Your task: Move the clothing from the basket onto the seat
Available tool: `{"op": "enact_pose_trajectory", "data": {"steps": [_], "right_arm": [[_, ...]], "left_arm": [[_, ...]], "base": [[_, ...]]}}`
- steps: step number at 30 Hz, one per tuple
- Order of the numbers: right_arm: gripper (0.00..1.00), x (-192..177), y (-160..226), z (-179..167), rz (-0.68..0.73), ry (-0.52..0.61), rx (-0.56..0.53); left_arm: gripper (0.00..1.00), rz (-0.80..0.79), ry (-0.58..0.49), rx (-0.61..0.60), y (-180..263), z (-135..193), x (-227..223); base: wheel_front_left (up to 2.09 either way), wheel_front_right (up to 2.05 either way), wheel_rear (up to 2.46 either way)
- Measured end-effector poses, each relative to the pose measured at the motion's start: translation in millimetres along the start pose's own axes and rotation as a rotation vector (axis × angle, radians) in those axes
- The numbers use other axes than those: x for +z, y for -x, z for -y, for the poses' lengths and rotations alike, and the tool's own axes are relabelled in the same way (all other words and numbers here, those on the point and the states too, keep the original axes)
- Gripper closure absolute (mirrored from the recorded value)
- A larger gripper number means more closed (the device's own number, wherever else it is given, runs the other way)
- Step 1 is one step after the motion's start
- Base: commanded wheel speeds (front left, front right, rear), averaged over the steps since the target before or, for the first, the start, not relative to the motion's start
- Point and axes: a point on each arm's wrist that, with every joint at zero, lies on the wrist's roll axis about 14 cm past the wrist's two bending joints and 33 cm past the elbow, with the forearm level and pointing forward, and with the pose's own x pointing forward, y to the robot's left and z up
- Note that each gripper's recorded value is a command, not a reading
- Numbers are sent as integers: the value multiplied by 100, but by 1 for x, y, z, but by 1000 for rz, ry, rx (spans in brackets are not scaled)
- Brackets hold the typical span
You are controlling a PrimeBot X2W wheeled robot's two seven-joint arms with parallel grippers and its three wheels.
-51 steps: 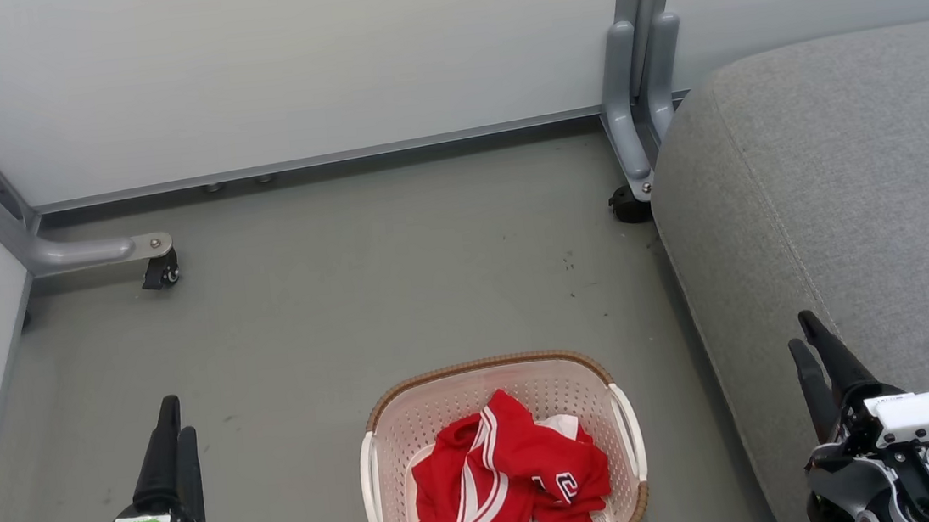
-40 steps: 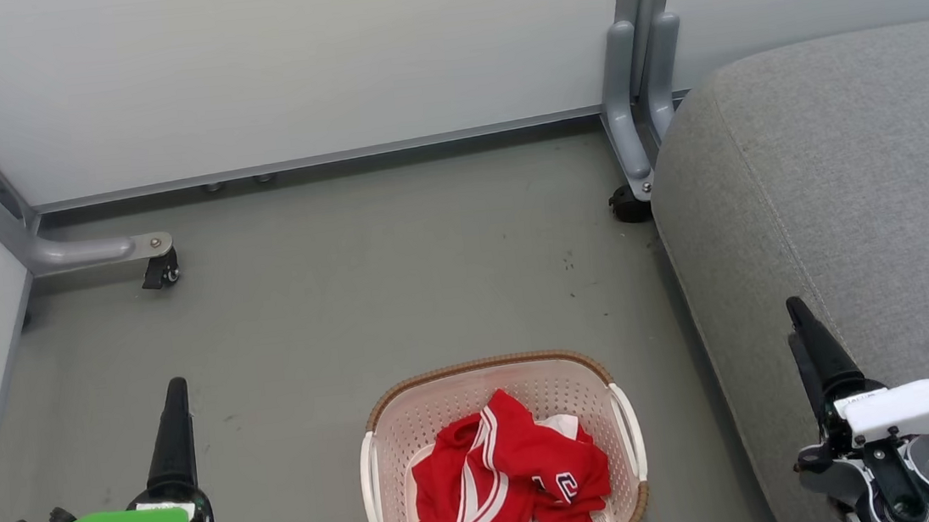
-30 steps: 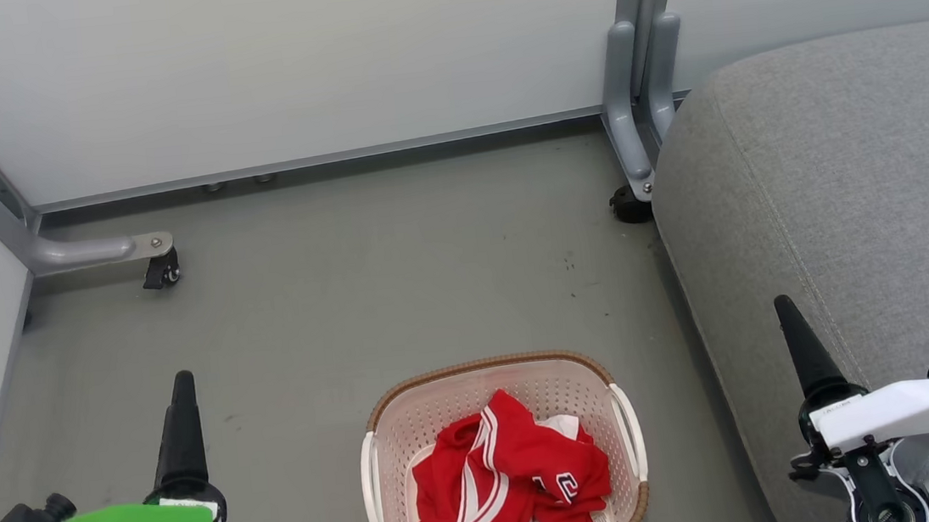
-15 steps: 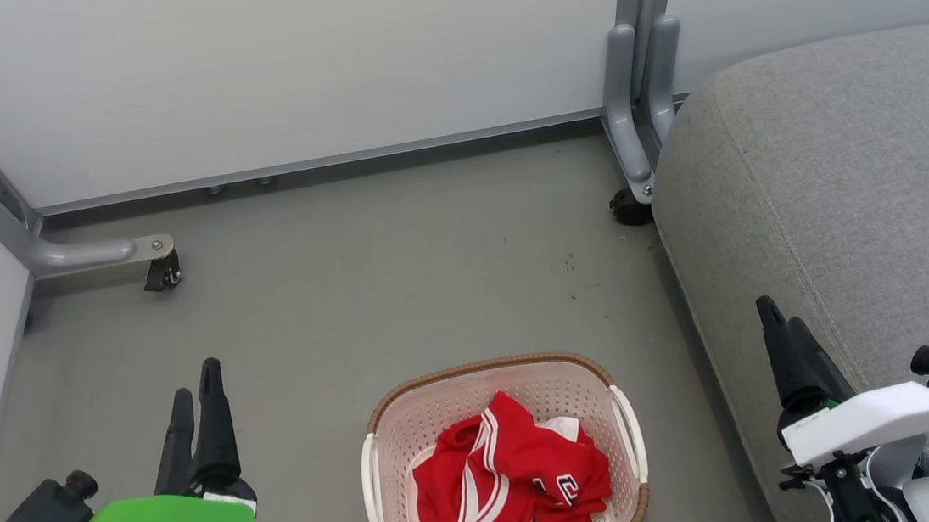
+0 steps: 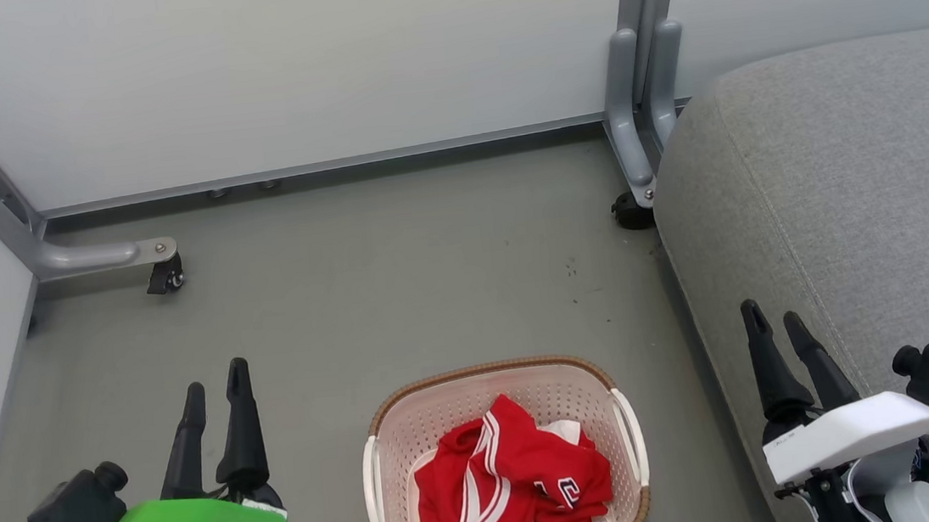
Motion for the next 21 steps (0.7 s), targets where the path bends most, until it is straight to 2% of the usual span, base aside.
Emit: {"op": "enact_pose_trajectory", "data": {"steps": [21], "right_arm": [[0, 6, 6, -12, 39, 229, 50]], "left_arm": [[0, -14, -223, -57, 7, 13, -11]], "base": [[0, 0, 0]]}}
